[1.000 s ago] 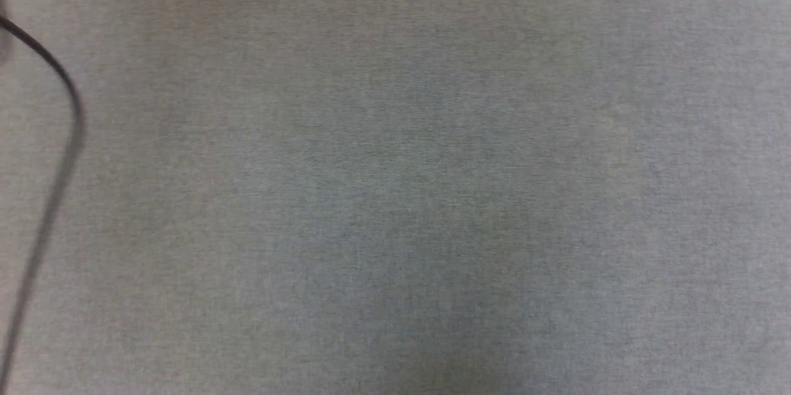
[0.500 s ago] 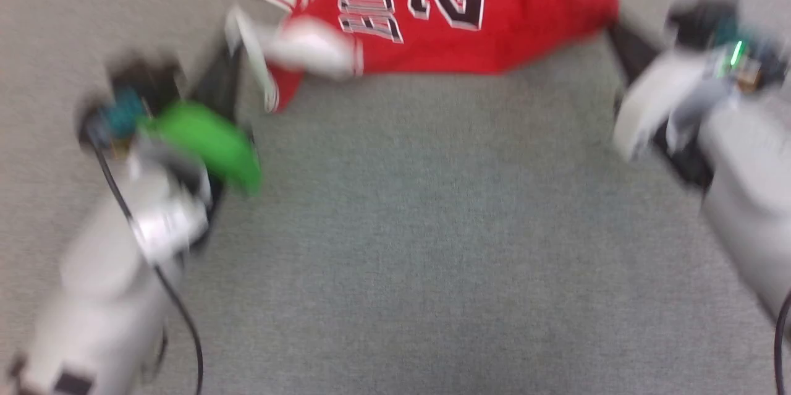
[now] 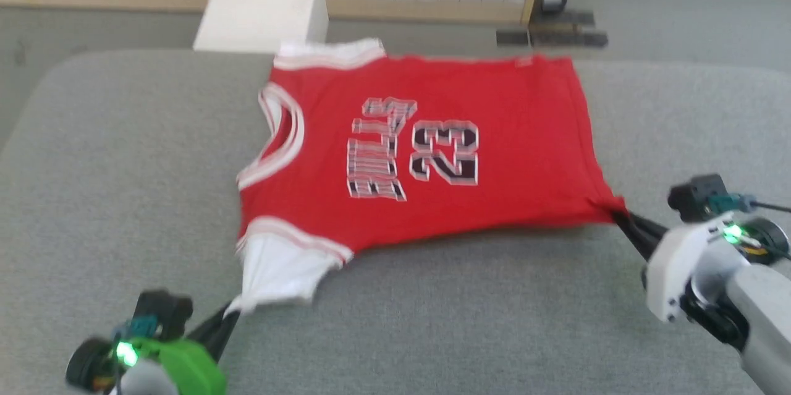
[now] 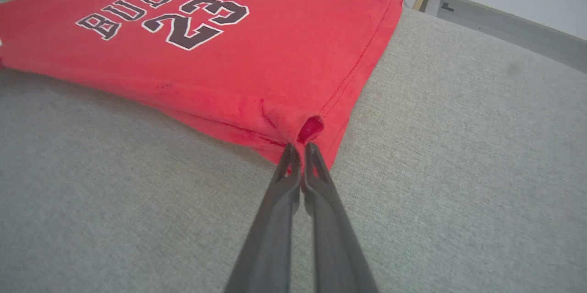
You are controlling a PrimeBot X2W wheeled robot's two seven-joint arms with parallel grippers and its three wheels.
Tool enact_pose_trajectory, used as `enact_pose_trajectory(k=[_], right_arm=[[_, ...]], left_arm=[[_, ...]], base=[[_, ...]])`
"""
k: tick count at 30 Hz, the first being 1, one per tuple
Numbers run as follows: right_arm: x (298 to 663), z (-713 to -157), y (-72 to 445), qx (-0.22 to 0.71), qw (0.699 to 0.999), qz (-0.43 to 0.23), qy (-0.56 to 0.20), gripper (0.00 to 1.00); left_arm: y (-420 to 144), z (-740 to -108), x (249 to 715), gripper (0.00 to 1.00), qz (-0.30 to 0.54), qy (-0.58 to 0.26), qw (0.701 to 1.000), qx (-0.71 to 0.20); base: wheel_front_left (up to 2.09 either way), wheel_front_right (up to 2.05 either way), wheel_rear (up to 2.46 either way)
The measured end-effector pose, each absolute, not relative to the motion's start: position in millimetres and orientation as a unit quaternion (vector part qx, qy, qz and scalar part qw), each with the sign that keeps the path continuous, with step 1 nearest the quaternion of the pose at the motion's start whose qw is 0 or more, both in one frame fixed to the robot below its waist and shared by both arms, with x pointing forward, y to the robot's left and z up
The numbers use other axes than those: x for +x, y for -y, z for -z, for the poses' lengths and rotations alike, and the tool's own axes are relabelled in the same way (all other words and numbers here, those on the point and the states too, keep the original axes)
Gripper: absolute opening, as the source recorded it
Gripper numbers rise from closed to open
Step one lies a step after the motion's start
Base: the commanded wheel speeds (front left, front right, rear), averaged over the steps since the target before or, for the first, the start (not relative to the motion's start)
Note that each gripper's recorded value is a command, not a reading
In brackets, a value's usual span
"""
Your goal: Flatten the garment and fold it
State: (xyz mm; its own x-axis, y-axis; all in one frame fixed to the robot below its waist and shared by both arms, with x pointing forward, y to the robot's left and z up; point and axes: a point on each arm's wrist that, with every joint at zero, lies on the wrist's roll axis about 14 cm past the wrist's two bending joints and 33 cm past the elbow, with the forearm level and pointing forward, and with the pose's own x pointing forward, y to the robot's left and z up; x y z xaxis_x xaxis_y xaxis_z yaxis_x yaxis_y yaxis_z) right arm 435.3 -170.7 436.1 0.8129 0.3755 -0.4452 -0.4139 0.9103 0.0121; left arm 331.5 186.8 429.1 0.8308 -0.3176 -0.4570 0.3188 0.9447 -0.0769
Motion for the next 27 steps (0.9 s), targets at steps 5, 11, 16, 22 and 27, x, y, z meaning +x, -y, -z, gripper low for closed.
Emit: enact_pose_trajectory(k=[5,11,16,22,27], right_arm=[[411.3,-438.2,179.6,-0.046,0.944,-0.208,-0.252,0.00],[360.7,-412.3,193.7,-0.042,0.915,-0.208,-0.344,0.00],[328.8,-398.7,201.2,-0.021,0.895,-0.204,-0.396,0.00],[326.6,-405.5,198.0,0.008,0.901,-0.202,-0.383,0.00],[341.9,-421.8,194.8,0.018,0.915,-0.200,-0.349,0.00]], left_arm=[[-197.2,-430.7,300.2,0.00,0.153,-0.260,0.953,-0.005],[-194.1,-421.6,255.2,0.00,0.154,-0.311,0.938,-0.028],[-189.1,-413.2,224.1,0.00,0.153,-0.348,0.923,-0.054],[-183.9,-419.2,229.9,0.00,0.151,-0.324,0.931,-0.070],[-177.6,-445.7,265.3,0.00,0.151,-0.250,0.953,-0.078]], base=[[0.00,0.00,0.00],[0.00,0.00,0.00],[0.00,0.00,0.00],[0.00,0.00,0.00],[0.00,0.00,0.00]])
